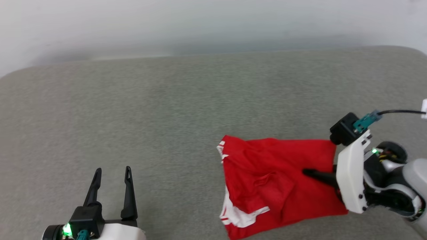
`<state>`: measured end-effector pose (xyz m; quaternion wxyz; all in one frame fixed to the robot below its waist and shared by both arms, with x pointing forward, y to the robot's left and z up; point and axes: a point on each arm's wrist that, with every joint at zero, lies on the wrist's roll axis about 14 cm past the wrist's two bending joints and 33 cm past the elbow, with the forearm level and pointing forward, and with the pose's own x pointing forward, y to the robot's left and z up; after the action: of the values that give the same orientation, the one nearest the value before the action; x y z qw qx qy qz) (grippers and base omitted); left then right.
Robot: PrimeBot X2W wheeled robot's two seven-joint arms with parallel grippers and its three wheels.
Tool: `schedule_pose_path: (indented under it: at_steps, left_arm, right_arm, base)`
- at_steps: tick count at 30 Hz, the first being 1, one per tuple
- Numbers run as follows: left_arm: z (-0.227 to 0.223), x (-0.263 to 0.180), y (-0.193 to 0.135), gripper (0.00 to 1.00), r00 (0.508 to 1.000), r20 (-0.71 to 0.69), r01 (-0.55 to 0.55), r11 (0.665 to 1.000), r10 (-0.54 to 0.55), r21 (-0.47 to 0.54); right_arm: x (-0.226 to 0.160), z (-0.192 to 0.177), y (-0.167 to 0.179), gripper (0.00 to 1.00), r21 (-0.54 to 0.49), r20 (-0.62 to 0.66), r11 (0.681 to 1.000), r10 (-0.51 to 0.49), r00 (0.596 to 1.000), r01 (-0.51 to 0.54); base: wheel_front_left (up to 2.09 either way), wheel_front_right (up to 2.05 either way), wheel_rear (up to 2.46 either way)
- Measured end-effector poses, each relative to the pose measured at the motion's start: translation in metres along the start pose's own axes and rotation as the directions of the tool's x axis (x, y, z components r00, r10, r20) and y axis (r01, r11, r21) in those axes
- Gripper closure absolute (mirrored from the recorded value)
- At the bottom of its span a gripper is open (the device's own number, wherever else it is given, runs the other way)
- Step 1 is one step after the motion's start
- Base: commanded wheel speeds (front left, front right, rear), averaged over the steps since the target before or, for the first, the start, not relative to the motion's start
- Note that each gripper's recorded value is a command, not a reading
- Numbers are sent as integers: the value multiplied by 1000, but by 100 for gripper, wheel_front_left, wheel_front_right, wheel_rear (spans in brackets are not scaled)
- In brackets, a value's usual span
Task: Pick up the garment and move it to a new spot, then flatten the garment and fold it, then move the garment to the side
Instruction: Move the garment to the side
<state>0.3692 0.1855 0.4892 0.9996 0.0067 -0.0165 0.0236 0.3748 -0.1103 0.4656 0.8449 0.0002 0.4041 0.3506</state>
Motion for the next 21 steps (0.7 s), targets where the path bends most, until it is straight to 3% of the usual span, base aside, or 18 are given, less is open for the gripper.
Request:
schedule_pose_path:
  at_steps: [5,10,14,21]
  left_arm:
    - [0,14,-28,0,997,7,77,997,-77,-21]
    - [-5,29,-54,0,989,6,150,988,-150,-28]
    - [-12,43,-67,0,982,0,186,982,-186,-32]
    - [-30,68,-79,0,971,-16,237,971,-237,-21]
  right_arm:
    - [-47,-2,-39,100,-32,7,986,-161,987,161]
    - [-88,-9,-84,100,-25,5,946,-322,947,322]
    - [-112,-18,-129,100,-22,-36,892,-452,891,451]
    - [-151,-32,-210,100,-18,-109,757,-651,752,653]
  base:
    - [0,0,0]
    - [0,0,0]
    - [0,0,0]
    - [0,0,0]
